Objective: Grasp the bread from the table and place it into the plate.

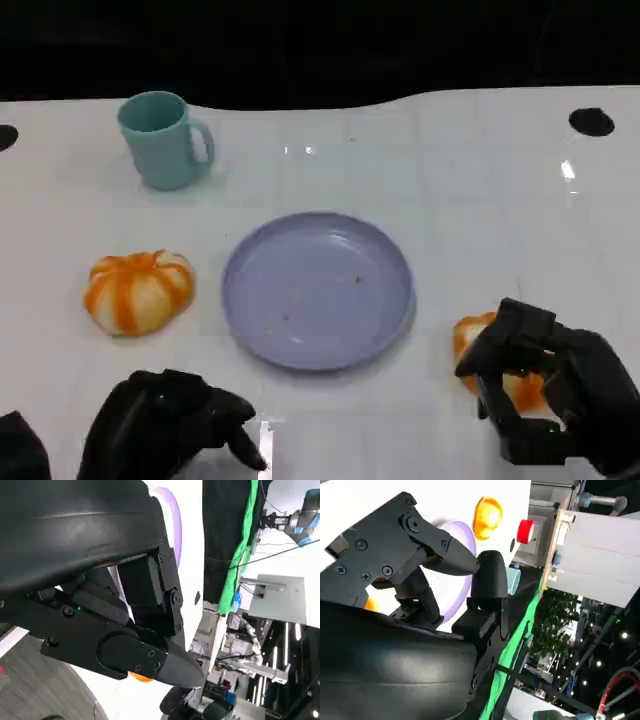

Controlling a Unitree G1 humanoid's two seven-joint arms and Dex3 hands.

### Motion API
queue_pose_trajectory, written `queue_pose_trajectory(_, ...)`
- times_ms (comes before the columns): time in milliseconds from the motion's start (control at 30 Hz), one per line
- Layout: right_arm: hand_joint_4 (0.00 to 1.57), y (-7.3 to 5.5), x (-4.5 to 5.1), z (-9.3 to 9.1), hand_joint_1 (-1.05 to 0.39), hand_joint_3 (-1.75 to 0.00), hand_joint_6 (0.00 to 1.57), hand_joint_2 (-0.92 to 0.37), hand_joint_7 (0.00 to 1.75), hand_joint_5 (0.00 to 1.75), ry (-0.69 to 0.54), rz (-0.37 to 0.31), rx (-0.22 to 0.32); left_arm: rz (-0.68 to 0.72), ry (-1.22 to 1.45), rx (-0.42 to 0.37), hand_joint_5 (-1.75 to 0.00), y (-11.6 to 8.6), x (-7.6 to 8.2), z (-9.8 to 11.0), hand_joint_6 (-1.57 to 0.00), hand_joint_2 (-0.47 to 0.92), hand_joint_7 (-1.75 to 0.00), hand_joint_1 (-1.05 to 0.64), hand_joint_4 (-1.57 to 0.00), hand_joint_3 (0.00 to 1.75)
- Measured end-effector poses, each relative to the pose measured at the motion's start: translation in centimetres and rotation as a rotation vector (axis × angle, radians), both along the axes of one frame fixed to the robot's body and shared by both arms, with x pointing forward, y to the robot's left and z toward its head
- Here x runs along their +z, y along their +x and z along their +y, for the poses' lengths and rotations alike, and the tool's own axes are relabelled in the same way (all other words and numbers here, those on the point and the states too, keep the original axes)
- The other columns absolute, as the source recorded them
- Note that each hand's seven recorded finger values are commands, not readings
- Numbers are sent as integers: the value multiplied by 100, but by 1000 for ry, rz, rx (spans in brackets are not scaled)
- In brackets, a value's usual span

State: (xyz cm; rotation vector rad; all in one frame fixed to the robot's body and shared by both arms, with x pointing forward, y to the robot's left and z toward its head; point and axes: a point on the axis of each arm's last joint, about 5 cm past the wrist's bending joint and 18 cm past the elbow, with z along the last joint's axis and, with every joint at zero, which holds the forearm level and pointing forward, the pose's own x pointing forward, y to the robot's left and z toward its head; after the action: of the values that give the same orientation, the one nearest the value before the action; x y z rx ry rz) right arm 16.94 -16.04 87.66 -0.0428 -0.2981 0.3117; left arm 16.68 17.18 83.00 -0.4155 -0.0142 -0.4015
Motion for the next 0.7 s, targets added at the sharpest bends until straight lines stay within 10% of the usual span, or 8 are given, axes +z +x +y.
queue_pose_trajectory(700, 82, 5, 0, 4, -28, -121, 77, -42, 131, 175, 1, 4, 1, 7, -3, -4, -85, 32, -12, -6, -156, 84, 0, -93, -129, 0)
